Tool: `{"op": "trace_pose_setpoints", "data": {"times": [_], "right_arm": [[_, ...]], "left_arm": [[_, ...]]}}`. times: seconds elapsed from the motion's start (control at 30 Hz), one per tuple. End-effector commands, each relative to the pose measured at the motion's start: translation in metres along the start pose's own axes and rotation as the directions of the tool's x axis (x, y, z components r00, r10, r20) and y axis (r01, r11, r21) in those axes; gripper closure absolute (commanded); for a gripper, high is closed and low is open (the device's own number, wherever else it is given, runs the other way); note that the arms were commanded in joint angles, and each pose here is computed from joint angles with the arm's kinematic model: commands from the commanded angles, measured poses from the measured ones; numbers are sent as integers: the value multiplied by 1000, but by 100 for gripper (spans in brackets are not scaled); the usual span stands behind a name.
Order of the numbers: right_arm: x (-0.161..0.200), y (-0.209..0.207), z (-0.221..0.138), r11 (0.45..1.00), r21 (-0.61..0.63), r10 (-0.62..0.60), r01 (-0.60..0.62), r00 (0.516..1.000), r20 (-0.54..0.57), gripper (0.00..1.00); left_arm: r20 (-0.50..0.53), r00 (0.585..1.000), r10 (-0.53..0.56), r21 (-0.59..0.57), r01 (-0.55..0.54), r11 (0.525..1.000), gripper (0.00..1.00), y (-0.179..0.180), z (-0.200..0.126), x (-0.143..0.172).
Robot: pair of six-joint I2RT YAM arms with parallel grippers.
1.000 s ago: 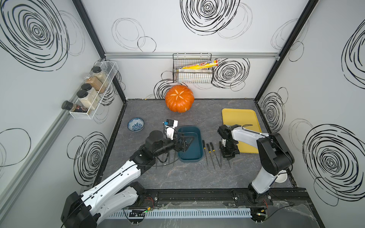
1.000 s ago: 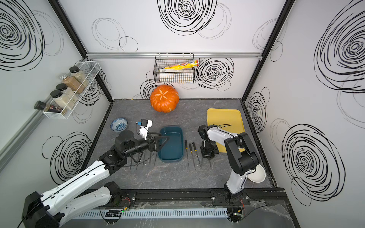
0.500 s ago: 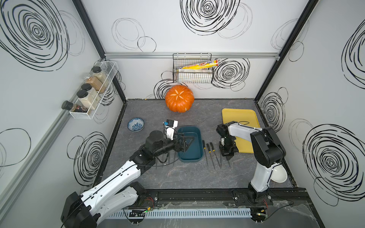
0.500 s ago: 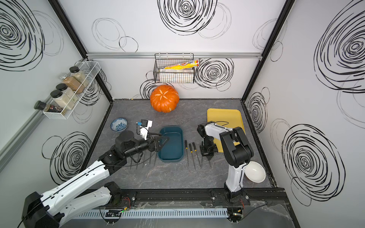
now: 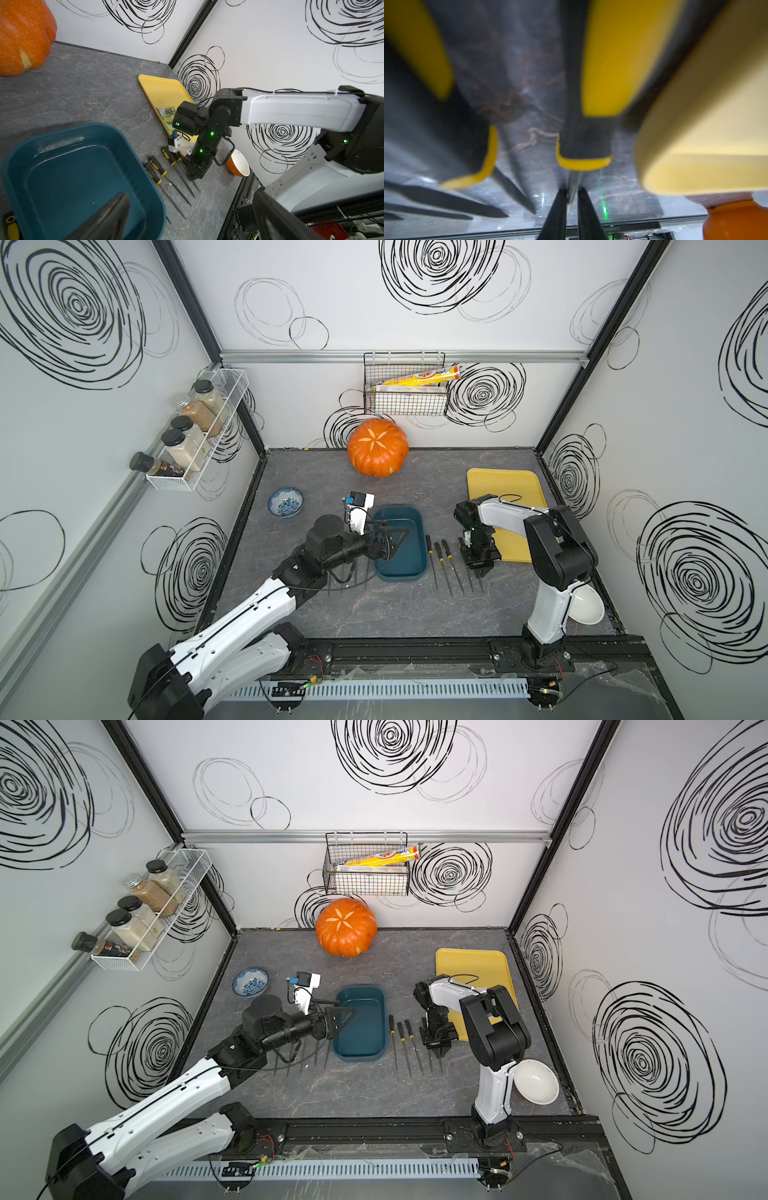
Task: Take the file tool out of the storage box
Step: Place the file tool at the center of the board, then reset both arms
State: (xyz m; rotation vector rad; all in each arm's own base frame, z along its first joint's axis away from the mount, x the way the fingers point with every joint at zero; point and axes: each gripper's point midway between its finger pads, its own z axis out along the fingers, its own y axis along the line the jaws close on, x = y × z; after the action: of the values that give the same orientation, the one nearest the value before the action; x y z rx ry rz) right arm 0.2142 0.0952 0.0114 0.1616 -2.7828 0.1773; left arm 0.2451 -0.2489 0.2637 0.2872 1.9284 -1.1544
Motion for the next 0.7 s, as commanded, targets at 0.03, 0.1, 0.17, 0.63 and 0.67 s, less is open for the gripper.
{"op": "trace_pose_setpoints", "data": {"times": [0.03,0.1,0.17,0.63,0.67], "right_arm": [[6,-6,6,1000,21,3,-3,1000,-10,82],[5,-5,-1,1000,13,6,-6,1000,17,73],[2,-7,-14,1000,13,8,-9,997,71,52],[-33,1,-217,959,-226,219,168,61,974,0],[-32,-5,-206,967,-200,202,156,6,979,0]], "left_arm": [[25,1000,11,6,-11,1000,1,-3,0,-8],[28,1000,12,-8,-12,1000,1,0,0,-7],[33,999,17,-28,-16,999,1,5,0,-6],[300,905,300,-673,-22,739,1,150,-60,-19],[269,901,340,-691,-66,720,1,157,-58,-12]]}}
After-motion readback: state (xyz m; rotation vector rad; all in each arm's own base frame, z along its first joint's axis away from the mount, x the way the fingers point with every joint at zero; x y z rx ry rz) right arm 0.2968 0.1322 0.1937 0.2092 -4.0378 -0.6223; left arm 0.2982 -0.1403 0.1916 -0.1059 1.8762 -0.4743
